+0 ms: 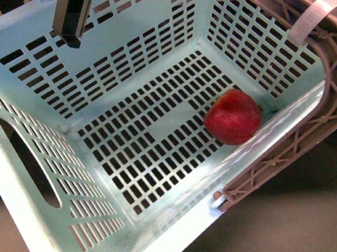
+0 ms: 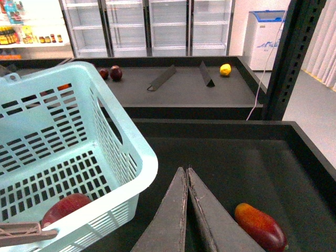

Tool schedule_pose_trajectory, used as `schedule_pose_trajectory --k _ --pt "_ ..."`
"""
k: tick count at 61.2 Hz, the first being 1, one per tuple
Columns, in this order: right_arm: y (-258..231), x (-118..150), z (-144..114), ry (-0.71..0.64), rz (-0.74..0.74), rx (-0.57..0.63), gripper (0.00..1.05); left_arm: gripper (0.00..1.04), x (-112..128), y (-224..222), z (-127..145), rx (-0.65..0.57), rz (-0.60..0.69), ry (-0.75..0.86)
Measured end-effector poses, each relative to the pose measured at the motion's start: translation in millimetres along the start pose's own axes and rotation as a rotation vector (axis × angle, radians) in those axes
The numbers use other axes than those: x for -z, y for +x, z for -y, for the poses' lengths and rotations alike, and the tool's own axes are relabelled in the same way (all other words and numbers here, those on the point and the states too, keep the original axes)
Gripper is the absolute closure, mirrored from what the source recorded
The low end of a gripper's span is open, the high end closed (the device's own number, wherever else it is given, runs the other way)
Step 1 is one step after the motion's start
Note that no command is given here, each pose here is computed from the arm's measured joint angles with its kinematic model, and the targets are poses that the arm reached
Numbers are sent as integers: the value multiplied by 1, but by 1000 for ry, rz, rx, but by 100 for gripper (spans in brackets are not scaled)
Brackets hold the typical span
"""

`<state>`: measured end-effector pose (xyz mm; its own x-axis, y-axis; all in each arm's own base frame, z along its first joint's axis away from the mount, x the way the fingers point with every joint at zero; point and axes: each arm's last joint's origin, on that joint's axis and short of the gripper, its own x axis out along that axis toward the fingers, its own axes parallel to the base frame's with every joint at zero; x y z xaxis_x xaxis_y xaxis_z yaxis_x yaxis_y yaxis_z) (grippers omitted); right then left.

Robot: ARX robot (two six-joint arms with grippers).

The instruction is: Pick apple with right arm and hold basket with left

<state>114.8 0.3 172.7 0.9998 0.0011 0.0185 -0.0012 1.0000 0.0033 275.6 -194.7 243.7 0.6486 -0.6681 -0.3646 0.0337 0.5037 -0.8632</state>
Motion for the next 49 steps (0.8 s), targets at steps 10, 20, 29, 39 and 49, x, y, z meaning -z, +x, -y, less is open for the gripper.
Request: schedule_pose_trajectory --k 10,20,29,39,49 --pt "-3 0 0 0 1 0 103 98 0 0 0 0 0 0" --pt "-6 0 0 0 0 0 103 98 0 0 0 -1 0 0" --pt "-15 5 0 -1 -32 1 103 98 0 0 0 0 0 0" --pt "-18 3 0 0 -7 0 103 98 0 0 0 0 0 2" --pt "-18 3 0 -1 -6 0 87 98 0 0 0 0 0 1"
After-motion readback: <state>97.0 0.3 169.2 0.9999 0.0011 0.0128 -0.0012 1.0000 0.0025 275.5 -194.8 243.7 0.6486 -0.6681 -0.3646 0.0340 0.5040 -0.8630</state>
